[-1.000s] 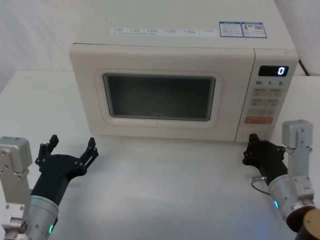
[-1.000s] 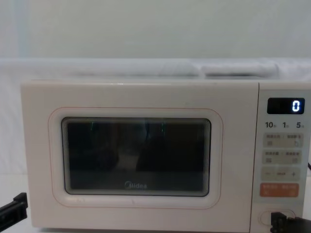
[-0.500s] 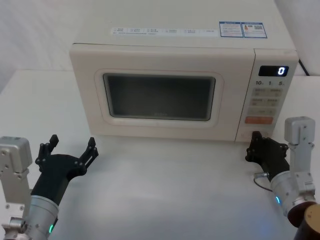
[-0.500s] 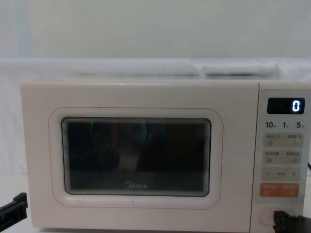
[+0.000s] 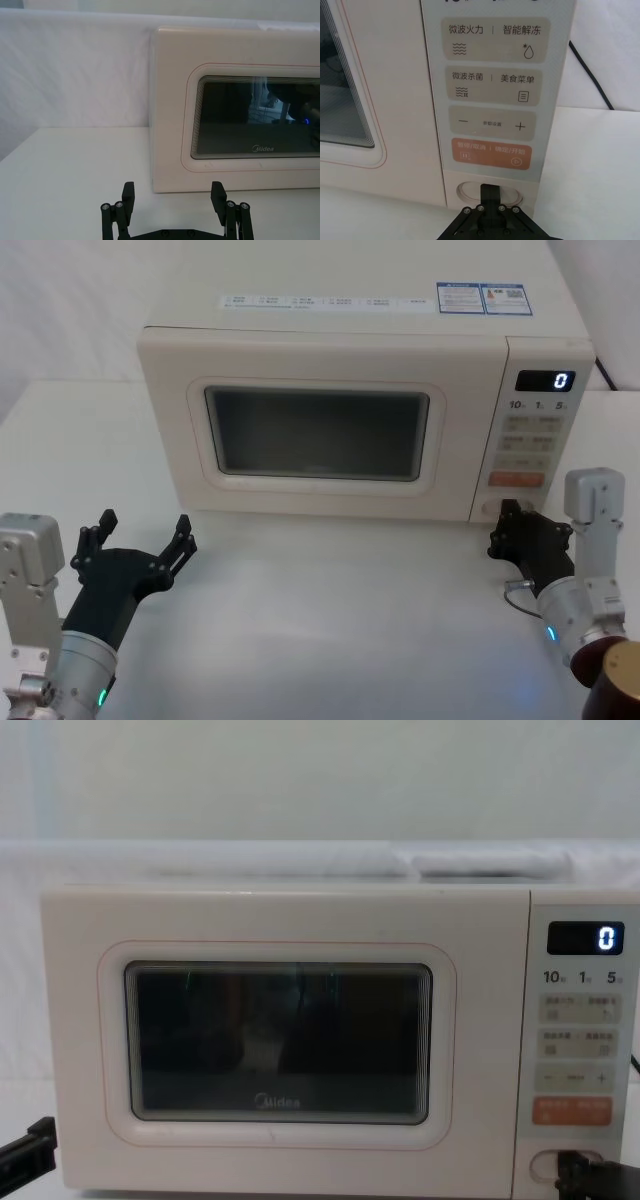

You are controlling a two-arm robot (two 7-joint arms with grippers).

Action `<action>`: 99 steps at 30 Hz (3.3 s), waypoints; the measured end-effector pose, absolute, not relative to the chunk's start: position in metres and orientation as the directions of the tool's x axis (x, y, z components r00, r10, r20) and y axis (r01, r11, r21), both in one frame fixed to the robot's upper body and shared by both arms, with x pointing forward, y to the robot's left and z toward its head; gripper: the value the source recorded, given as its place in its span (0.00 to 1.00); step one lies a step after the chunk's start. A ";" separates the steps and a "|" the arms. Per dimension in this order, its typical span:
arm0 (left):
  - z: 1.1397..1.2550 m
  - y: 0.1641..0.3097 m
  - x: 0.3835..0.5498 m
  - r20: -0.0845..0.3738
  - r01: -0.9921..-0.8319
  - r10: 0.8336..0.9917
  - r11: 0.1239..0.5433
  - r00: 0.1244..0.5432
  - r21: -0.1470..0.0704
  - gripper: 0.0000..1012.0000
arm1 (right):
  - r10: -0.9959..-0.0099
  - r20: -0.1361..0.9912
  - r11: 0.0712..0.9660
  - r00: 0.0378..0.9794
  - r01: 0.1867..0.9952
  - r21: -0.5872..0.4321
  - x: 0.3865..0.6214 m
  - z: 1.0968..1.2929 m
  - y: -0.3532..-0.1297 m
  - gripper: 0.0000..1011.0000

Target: Press the button to open the microwave door with one hand; close the microwave door with the other hand.

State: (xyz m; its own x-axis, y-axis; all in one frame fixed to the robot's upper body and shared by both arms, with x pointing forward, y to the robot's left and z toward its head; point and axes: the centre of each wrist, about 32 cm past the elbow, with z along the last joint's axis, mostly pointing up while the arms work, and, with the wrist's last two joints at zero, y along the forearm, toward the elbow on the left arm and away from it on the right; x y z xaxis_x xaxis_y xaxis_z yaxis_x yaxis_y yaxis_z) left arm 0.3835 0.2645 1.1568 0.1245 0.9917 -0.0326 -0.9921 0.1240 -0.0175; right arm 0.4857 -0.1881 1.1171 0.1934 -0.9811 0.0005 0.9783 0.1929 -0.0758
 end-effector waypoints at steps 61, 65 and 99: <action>1.157 0.265 0.384 -0.033 -0.992 0.992 0.124 0.125 -0.018 0.99 | -0.968 -0.044 0.245 0.247 0.968 0.044 0.431 1.130 -0.208 0.06; 1.157 0.265 0.384 -0.033 -0.992 0.992 0.124 0.125 -0.018 0.99 | -0.966 -0.033 0.254 0.257 0.965 0.060 0.426 1.130 -0.213 0.17; 1.157 0.265 0.384 -0.033 -0.992 0.992 0.124 0.125 -0.018 0.99 | -0.963 -0.028 0.264 0.267 0.961 0.084 0.416 1.129 -0.223 0.99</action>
